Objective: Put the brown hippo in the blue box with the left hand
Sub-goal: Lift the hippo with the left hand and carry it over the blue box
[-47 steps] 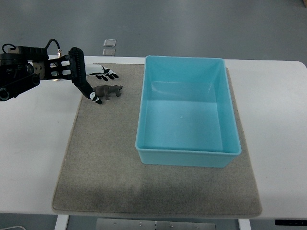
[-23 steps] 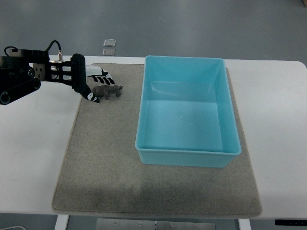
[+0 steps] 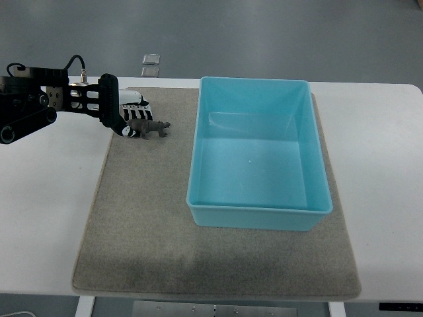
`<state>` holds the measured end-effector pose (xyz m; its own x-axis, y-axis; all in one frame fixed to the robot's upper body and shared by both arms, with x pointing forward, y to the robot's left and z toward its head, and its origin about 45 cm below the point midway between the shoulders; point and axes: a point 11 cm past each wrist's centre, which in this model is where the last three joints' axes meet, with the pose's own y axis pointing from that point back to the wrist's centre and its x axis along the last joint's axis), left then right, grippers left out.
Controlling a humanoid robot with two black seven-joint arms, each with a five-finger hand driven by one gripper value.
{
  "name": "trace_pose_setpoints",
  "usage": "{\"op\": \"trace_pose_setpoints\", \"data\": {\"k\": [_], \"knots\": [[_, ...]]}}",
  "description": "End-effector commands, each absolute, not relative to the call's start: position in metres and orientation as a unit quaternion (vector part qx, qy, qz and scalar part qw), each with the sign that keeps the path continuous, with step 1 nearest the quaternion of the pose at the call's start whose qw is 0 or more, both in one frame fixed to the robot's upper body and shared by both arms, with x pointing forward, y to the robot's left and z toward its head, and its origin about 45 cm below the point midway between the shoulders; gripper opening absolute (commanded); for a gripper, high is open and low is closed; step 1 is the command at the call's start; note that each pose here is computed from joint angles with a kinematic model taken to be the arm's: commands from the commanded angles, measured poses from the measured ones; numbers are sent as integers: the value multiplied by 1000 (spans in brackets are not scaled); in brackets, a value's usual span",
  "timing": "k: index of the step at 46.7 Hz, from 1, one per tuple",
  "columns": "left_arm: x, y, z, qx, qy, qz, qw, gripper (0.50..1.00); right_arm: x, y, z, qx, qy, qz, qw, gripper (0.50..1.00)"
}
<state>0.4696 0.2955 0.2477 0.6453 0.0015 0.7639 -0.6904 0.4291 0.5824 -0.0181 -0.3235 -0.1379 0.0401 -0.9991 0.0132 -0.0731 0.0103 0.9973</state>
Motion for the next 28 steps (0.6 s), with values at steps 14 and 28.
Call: {"op": "trace_pose_setpoints", "data": {"k": [14, 28], "knots": [[480, 290, 266, 464, -390, 254, 754, 500, -18, -323, -138, 525, -510, -469, 494, 936], [492, 259, 296, 412, -425, 279, 756, 500, -18, -324, -138, 525, -511, -468, 495, 936]]}}
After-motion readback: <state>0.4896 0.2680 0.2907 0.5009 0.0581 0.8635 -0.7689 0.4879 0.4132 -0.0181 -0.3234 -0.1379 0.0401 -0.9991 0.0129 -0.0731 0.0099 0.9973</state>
